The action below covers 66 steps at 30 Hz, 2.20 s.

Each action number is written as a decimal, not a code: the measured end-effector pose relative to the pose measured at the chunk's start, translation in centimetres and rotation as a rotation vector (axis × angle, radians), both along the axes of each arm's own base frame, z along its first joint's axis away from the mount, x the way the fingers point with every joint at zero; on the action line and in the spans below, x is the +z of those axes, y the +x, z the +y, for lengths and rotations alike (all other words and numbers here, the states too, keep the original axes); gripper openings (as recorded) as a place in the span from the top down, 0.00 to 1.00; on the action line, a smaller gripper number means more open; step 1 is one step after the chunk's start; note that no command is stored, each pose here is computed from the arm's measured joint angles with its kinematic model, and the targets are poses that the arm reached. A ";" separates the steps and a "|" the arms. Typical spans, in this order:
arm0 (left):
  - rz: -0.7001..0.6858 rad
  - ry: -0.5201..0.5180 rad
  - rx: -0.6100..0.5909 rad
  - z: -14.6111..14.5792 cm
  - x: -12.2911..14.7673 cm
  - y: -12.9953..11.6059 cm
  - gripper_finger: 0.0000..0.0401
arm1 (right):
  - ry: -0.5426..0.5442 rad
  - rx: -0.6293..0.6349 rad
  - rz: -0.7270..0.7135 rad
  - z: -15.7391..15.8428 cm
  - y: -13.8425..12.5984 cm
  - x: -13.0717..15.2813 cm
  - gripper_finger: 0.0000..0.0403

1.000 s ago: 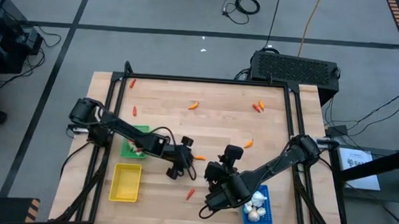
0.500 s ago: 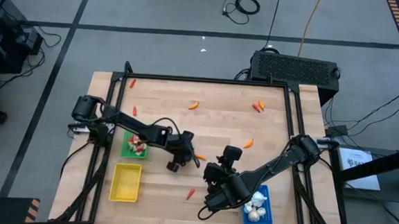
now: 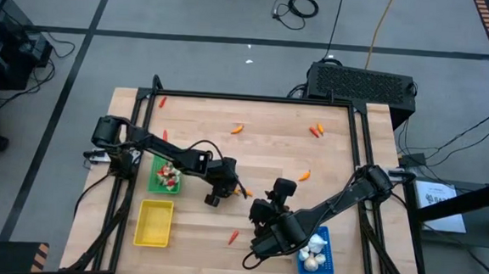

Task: Sort produce into baskets
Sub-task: Put the yellow chili pepper into the yellow bin

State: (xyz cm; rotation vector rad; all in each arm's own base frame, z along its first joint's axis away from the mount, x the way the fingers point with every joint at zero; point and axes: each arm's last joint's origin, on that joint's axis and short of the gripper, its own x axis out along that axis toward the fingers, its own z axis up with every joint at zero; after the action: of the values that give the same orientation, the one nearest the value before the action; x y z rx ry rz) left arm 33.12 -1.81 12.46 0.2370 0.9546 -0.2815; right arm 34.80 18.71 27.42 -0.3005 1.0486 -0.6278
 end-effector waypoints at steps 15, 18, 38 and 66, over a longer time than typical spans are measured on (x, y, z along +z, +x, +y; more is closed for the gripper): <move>0.019 -0.057 0.076 -0.1 -1.2 0.4 0.74 | 0.001 0.000 -0.002 0.0 0.0 0.0 0.69; 0.020 -0.058 0.084 -0.1 -1.1 0.4 0.86 | 0.001 0.000 -0.002 0.0 0.0 0.0 0.69; 0.302 -0.371 0.098 -10.7 10.2 -11.5 0.91 | 0.094 0.010 -0.035 1.1 0.2 -0.1 0.69; 0.439 -0.101 0.330 -15.2 9.5 -19.5 0.88 | 0.130 0.030 -0.068 1.5 0.6 -0.1 0.69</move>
State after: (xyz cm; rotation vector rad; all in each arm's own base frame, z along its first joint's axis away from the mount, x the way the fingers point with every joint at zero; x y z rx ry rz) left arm 13.63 -17.02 21.96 -0.0825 1.3895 -0.0757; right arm 35.36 20.18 27.29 -0.1803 1.0127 -0.5365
